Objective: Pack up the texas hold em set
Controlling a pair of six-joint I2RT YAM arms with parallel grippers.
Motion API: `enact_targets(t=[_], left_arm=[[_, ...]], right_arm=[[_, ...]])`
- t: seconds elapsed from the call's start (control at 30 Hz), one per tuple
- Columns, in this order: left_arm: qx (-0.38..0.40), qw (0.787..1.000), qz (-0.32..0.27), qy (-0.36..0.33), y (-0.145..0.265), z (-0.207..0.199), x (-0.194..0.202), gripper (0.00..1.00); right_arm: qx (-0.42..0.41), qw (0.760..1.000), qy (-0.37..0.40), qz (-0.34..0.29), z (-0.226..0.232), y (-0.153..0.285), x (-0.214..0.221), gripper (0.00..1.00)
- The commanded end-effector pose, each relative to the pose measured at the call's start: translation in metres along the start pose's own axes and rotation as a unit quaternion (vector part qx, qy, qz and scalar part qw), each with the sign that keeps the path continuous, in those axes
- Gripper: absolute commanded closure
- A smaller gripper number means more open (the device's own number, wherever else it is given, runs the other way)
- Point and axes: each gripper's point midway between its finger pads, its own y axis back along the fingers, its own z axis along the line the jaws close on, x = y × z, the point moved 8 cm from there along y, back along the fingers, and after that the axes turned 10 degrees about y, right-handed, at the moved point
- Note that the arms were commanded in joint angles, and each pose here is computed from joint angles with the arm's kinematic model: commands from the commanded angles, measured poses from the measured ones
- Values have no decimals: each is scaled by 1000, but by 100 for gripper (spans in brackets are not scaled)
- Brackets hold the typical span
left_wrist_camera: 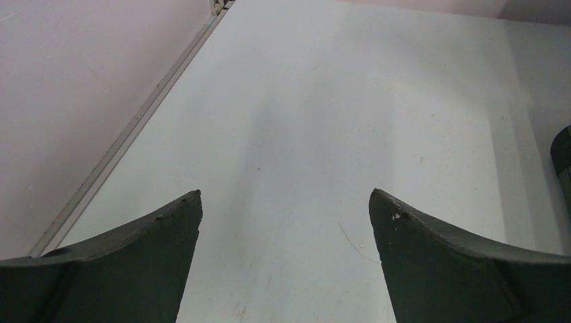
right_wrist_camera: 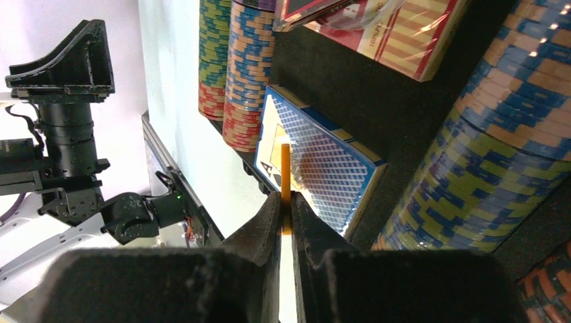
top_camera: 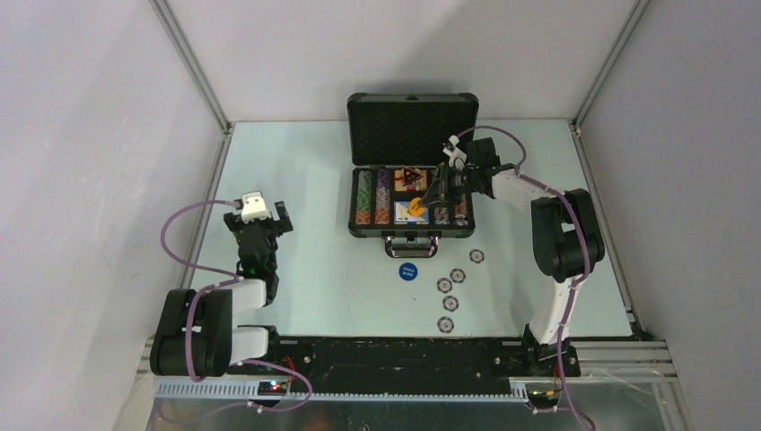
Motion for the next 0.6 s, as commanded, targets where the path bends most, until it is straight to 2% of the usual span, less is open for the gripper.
enact_targets(t=[0.0,0.4,0.57], left_arm=[[-1,999,-30,15,-3,0,-11,2],[-1,999,-30,15,-3,0,-11,2],[-1,999,-30,15,-3,0,-11,2]], right_arm=[[4,1000,2,-6,-5,-7,-2,86],[21,999,16,-21,-9,2,-7,54],[35,999,17,-34,-15,12,-13,51]])
